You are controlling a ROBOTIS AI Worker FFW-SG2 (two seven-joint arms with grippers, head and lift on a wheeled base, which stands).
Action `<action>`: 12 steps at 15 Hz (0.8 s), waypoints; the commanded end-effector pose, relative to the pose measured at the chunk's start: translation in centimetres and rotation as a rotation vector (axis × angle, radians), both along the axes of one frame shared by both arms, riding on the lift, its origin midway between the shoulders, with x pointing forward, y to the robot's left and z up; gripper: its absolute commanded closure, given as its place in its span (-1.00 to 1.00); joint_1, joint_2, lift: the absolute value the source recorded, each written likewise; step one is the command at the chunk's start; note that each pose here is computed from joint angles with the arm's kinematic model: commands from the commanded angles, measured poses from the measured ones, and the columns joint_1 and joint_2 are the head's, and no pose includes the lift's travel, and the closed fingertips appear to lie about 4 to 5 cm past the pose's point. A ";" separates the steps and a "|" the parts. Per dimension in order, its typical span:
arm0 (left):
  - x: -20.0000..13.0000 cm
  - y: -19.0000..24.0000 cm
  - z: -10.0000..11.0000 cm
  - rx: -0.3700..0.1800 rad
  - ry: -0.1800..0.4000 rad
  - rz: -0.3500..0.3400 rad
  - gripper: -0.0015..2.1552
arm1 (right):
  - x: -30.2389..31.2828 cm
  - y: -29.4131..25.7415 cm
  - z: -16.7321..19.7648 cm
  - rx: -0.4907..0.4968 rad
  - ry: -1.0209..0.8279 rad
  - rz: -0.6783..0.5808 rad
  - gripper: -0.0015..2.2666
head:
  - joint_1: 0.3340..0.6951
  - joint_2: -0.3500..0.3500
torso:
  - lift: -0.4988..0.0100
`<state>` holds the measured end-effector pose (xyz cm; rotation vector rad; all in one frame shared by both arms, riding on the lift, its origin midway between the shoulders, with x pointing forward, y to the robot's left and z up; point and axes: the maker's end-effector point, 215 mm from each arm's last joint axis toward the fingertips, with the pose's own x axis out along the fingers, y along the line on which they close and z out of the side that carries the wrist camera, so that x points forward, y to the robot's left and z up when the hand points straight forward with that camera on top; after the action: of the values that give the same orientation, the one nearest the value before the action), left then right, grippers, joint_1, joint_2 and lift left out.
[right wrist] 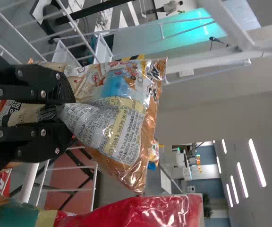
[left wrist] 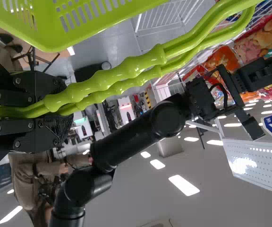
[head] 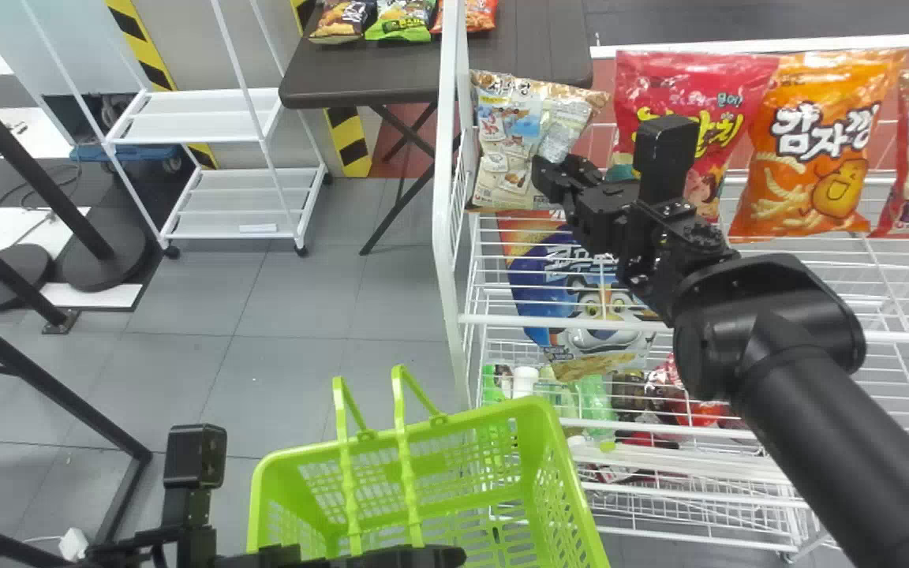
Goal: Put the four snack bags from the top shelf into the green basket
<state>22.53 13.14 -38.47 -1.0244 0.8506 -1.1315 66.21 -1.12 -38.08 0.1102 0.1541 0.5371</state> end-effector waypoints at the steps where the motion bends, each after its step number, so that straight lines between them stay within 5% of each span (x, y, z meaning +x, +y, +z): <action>1: 0.0 0.4 0.3 -0.006 -0.009 0.006 0.99 | -1.6 0.9 0.5 -0.026 -0.019 0.019 0.99 | 1.00 0.42 | 0.96; 7: 0.8 0.7 0.8 -0.002 -0.029 0.012 0.99 | -4.7 -1.0 2.0 -0.006 0.004 -0.016 0.99 | 1.00 0.49 | 0.96; 12: 3.3 1.7 2.4 0.003 -0.074 0.038 0.99 | -10.8 -8.8 3.6 0.055 0.055 -0.144 0.99 | 1.00 0.35 | 0.96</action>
<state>25.21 14.74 -36.73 -0.9877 0.7868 -1.1181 57.26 -7.88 -34.68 0.1657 0.1676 0.4266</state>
